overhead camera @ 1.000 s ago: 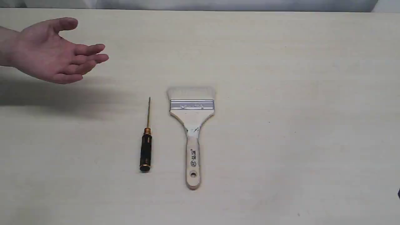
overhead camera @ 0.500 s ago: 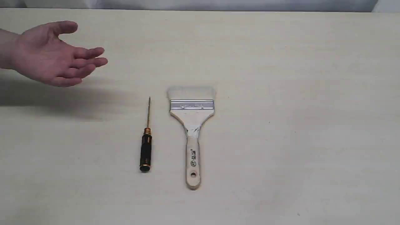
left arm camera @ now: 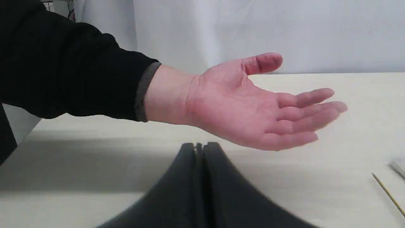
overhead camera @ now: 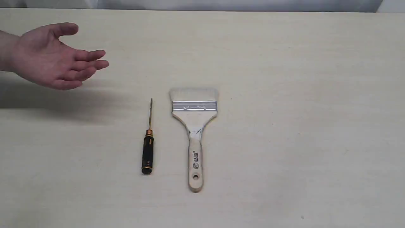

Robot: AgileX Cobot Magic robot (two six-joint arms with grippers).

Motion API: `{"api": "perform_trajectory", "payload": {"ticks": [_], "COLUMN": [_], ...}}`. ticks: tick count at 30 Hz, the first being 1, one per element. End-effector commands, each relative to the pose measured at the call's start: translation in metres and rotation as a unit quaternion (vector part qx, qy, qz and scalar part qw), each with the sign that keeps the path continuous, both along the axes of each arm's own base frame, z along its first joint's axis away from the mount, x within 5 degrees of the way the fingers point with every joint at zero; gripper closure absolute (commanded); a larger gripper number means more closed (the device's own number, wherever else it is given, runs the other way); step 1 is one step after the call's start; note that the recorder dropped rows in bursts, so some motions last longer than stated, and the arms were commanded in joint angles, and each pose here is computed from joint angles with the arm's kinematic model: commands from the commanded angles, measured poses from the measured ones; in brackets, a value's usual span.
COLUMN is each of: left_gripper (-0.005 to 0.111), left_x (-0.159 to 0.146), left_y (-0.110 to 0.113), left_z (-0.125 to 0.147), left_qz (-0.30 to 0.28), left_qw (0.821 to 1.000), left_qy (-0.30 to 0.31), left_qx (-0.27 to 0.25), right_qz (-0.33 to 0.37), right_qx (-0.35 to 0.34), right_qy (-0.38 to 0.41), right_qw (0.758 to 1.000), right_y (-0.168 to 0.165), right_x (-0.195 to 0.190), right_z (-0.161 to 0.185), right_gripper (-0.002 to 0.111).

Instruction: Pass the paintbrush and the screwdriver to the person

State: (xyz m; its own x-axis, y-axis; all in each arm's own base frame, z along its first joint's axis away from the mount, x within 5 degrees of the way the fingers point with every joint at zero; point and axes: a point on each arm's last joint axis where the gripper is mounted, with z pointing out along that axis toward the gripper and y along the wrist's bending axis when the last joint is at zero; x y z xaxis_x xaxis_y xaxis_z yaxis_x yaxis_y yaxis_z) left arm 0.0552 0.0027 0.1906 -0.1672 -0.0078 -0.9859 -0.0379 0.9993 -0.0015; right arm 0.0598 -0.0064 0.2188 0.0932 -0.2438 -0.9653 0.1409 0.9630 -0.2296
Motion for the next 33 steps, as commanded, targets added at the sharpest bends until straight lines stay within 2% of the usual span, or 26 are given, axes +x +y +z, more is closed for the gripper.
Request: {"api": "perform_trajectory", "payload": {"ticks": [1, 4, 6, 8, 10, 14, 16, 19, 22, 25, 29, 33], "left_gripper": [0.107, 0.107, 0.107, 0.107, 0.107, 0.107, 0.107, 0.107, 0.107, 0.107, 0.107, 0.107], "left_x": [0.000, 0.000, 0.000, 0.000, 0.000, 0.000, 0.000, 0.000, 0.000, 0.000, 0.000, 0.000], "left_y": [-0.001, -0.001, -0.001, -0.001, -0.001, -0.001, -0.001, -0.001, -0.001, -0.001, -0.001, -0.001], "left_z": [0.000, 0.000, 0.000, 0.000, 0.000, 0.000, 0.000, 0.000, 0.000, 0.000, 0.000, 0.000], "left_qz": [-0.004, -0.004, -0.004, -0.004, -0.004, -0.004, -0.004, -0.004, -0.004, -0.004, -0.004, -0.004], "left_qw": [1.000, 1.000, 1.000, 1.000, 1.000, 1.000, 1.000, 1.000, 1.000, 1.000, 1.000, 1.000], "left_qy": [-0.004, -0.002, -0.003, -0.003, -0.003, -0.003, -0.003, -0.003, -0.003, -0.003, -0.003, -0.004], "left_qx": [-0.001, -0.003, -0.003, -0.003, -0.003, -0.003, -0.003, -0.003, -0.003, -0.003, -0.003, -0.001], "right_qz": [0.005, 0.006, 0.017, 0.038, 0.052, 0.081, 0.097, 0.136, 0.194, 0.233, 0.252, 0.285], "right_qx": [-0.016, -0.009, 0.047, 0.201, 0.314, 0.380, 0.374, 0.297, 0.221, 0.200, 0.188, 0.203], "right_qy": [-0.035, -0.039, -0.067, -0.104, -0.118, -0.160, -0.160, -0.135, -0.089, -0.033, 0.040, 0.080], "right_qw": [0.999, 0.999, 0.996, 0.973, 0.941, 0.908, 0.908, 0.935, 0.952, 0.951, 0.948, 0.933], "right_y": [0.001, 0.002, 0.001, -0.001, -0.003, -0.003, 0.000, 0.011, 0.026, 0.036, 0.040, 0.044], "right_x": [-0.001, -0.001, -0.002, -0.003, -0.004, -0.006, -0.006, -0.007, -0.006, -0.001, 0.012, 0.031], "right_z": [0.006, 0.007, 0.010, 0.014, 0.014, 0.020, 0.022, 0.043, 0.062, 0.085, 0.110, 0.127], "right_gripper": [0.104, 0.104, 0.104, 0.104, 0.104, 0.104, 0.104, 0.103, 0.095, 0.085, 0.084, 0.084]}}
